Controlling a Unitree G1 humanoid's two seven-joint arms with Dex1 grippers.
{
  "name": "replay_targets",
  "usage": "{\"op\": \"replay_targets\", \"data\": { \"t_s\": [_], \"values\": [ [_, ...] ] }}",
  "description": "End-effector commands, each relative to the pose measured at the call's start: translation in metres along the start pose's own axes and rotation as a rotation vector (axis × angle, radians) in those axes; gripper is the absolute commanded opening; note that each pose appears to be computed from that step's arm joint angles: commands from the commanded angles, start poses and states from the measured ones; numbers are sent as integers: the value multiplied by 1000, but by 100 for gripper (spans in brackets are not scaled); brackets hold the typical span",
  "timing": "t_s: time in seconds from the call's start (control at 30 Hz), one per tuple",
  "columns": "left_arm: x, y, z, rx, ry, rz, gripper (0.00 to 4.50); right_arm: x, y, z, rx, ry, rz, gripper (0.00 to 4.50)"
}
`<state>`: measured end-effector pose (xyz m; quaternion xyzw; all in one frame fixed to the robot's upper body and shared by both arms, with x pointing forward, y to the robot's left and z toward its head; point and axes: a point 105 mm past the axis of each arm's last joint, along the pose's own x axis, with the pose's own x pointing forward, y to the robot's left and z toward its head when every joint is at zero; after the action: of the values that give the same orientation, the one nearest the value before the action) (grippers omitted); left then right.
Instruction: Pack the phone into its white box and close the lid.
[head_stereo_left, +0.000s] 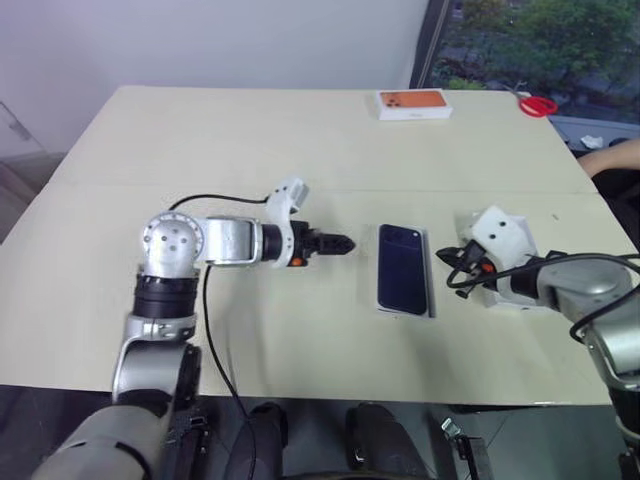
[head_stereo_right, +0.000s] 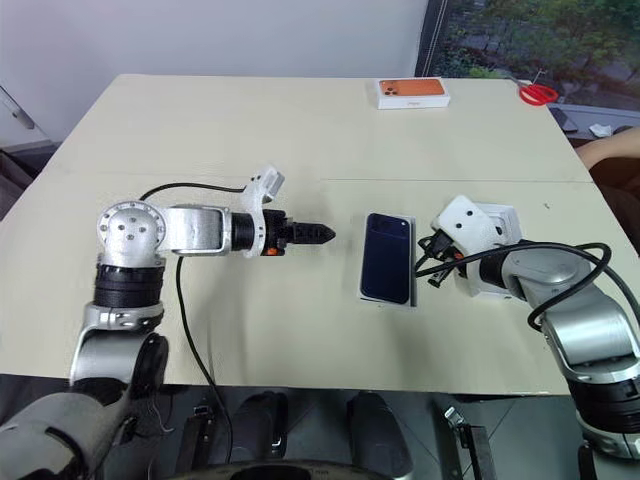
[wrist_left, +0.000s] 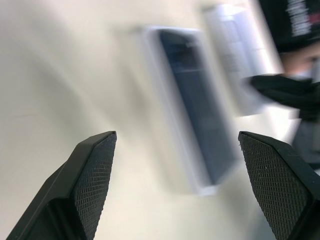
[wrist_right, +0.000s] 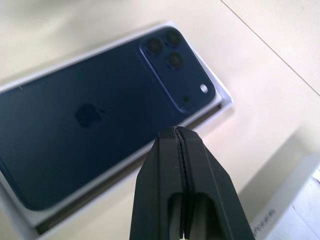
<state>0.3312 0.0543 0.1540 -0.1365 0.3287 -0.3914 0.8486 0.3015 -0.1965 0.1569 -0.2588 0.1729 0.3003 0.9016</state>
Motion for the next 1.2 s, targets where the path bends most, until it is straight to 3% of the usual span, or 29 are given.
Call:
{"op": "replay_targets", "data": {
  "t_s": [0.03, 0.33, 1.2],
  "values": [
    [-5, 4, 6, 261, -83, 42, 410, 8, 18, 21, -22, -66, 43, 0],
    [-19, 14, -13, 721, -134, -47, 410, 48, 39, 42, 64, -65, 44, 0],
    [-23, 18, -19, 729, -179, -77, 410, 52, 40, 16, 84, 80, 25, 0]
  ]
}}
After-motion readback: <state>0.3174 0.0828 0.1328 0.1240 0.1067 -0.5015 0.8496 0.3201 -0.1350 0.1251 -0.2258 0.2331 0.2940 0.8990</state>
